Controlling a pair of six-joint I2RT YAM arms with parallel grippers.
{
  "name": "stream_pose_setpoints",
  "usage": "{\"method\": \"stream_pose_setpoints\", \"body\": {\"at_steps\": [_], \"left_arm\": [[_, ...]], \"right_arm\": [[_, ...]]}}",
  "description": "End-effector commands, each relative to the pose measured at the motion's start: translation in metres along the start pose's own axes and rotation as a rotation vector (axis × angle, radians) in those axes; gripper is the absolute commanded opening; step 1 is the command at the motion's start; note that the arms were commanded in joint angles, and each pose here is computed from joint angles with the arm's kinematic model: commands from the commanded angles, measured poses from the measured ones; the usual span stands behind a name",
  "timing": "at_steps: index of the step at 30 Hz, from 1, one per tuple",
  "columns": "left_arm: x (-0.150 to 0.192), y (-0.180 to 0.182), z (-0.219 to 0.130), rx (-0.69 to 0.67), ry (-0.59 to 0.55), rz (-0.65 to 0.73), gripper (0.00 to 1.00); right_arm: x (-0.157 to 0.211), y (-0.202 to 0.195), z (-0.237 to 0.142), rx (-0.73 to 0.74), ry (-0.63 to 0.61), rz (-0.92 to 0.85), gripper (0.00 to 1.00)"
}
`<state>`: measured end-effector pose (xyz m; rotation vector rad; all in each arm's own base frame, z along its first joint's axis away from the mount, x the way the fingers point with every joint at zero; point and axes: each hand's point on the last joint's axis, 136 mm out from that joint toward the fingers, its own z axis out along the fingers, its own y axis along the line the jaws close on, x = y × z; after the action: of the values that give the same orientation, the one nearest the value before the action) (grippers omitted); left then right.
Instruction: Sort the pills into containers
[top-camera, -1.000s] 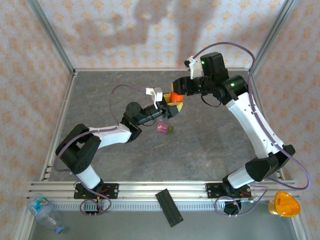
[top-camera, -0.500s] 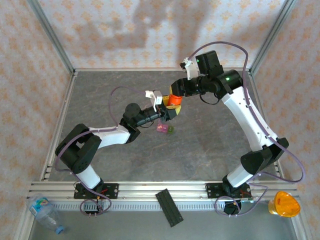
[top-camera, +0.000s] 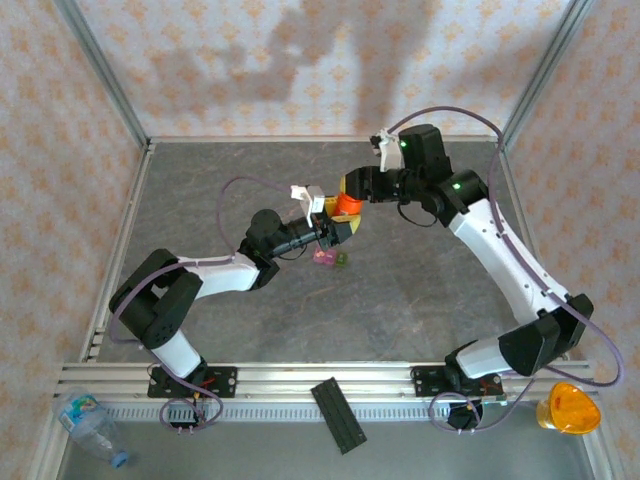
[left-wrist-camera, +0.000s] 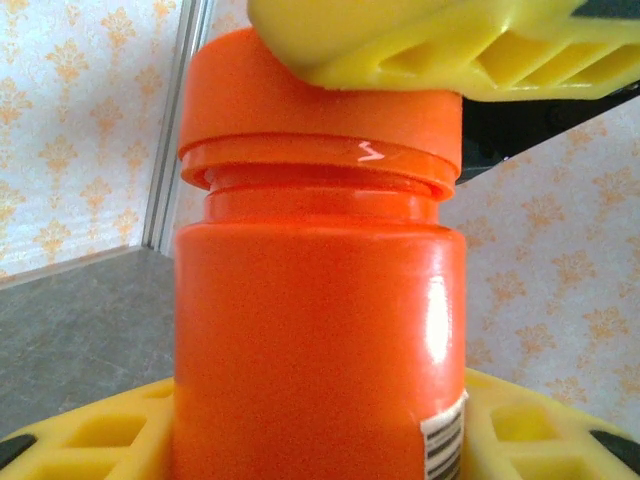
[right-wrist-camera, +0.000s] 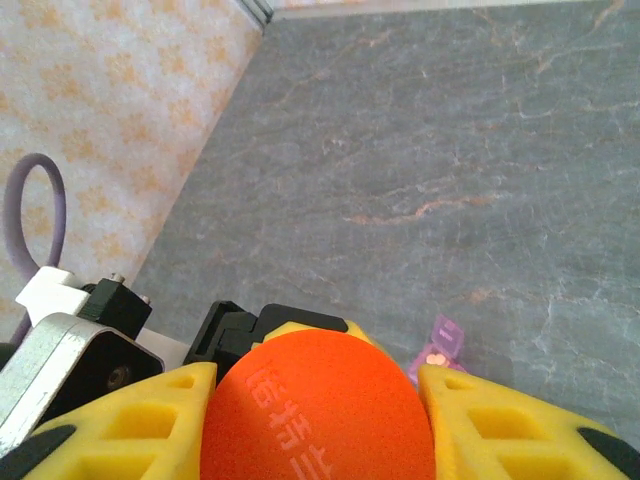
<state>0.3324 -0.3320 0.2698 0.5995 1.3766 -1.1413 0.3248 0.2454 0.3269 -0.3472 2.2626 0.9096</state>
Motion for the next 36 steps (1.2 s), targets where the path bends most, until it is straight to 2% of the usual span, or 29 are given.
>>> {"method": "stream_pose_setpoints", "body": {"at_steps": [1, 14, 30, 36], "left_arm": [[-0.064, -0.015, -0.004, 0.009, -0.191, 0.100, 0.00], [-0.052, -0.012, 0.001, 0.016, -0.151, 0.163, 0.00], [-0.058, -0.006, 0.003, 0.000, -0.162, 0.170, 0.00], [-0.055, 0.004, -0.001, -0.071, -0.153, 0.210, 0.00]], "right_arm": [[0.013, 0.003, 0.002, -0.003, 0.012, 0.050, 0.36], [0.035, -0.003, 0.024, 0.050, 0.166, 0.089, 0.35], [0.055, -0.005, 0.045, 0.102, 0.219, 0.116, 0.35], [0.057, -0.011, 0.051, 0.157, 0.223, 0.162, 0.34]]}}
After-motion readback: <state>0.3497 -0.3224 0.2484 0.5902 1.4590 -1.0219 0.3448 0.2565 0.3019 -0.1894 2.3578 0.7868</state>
